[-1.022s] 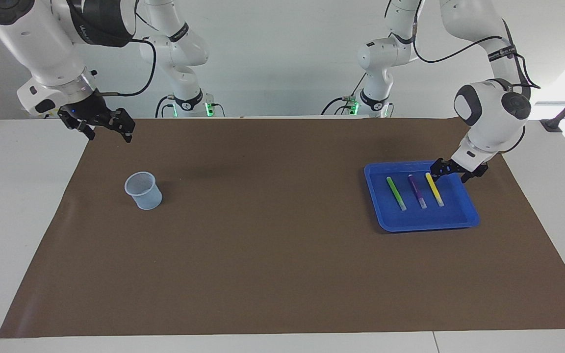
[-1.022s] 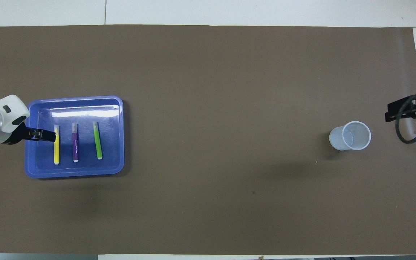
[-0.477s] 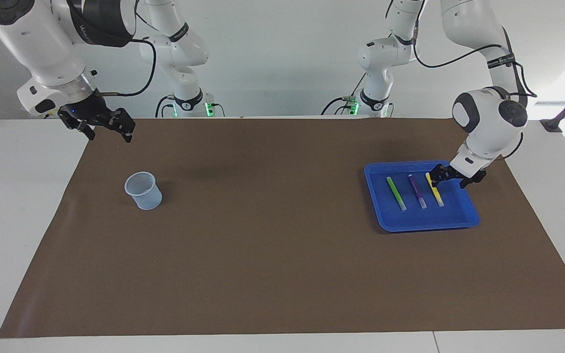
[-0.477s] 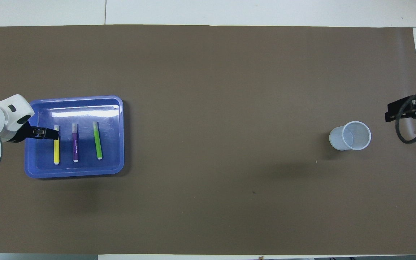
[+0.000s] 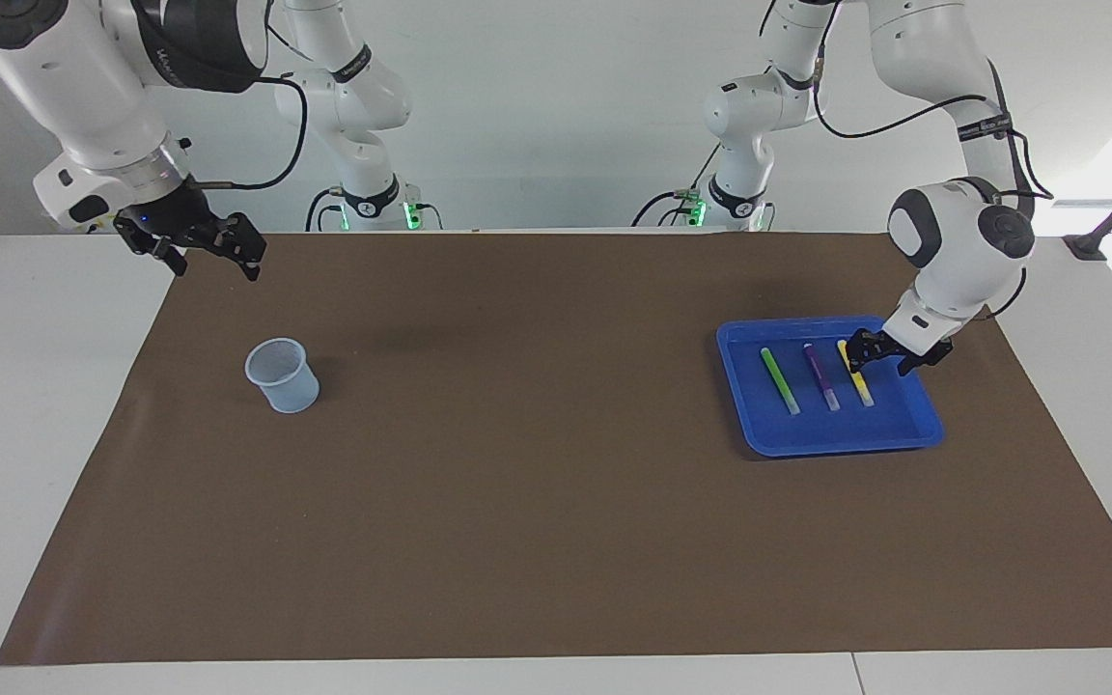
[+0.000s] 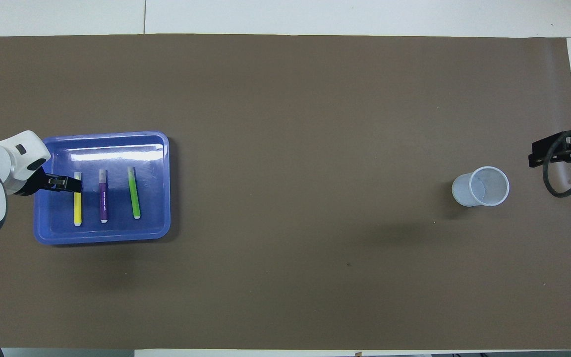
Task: Transfer and insert pens with both arms
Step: 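Lower the left gripper over the yellow pen and grasp it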
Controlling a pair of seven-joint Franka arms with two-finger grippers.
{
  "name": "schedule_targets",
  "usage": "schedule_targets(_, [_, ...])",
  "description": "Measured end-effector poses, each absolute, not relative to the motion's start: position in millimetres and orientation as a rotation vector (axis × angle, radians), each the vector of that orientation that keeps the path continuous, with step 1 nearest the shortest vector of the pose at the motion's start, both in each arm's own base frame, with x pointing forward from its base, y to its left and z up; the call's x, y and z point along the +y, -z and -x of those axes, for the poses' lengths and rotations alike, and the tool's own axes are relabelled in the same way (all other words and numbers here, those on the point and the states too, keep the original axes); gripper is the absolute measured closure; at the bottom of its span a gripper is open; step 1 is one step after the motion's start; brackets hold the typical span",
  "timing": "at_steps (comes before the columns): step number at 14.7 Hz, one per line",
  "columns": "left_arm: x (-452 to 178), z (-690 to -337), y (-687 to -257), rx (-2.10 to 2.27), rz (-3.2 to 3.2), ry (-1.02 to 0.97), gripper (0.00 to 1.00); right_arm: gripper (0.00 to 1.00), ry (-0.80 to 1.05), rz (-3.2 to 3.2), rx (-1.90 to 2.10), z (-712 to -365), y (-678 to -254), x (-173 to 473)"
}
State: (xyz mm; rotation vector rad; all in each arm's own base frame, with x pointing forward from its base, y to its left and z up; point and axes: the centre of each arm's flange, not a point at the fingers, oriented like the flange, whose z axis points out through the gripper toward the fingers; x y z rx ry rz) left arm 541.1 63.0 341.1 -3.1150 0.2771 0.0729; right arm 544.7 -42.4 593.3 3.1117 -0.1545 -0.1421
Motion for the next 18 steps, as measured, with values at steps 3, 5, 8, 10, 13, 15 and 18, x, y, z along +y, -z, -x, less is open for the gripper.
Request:
schedule_targets(3, [63,-542,-333,0.283,3.116,-0.079,0.19,0.00,0.142,-3.112,-0.155,-545,-593,-42])
schedule_targets(5, [63,-544,-325,0.286,3.116,-0.080,0.20,0.00,0.142,-3.112,-0.154,-545,-593,-42])
schedule_targets(8, [63,-547,-312,0.296,3.116,-0.073,0.25,0.00,0.142,-3.112,-0.155,-545,-593,-42])
schedule_targets(10, [64,-548,-305,0.298,3.118,-0.079,0.26,0.00,0.142,-3.112,-0.155,-545,-593,-42])
schedule_targets(13, [64,-548,-303,0.300,3.118,-0.084,0.37,0.00,0.142,-3.112,-0.155,-545,-593,-42])
schedule_targets(15, [64,-548,-303,0.300,3.118,-0.083,0.41,0.00,0.142,-3.112,-0.155,-545,-593,-42])
schedule_targets(18, [64,-548,-303,0.301,3.118,-0.083,0.78,0.00,0.142,-3.112,-0.155,-545,-593,-42])
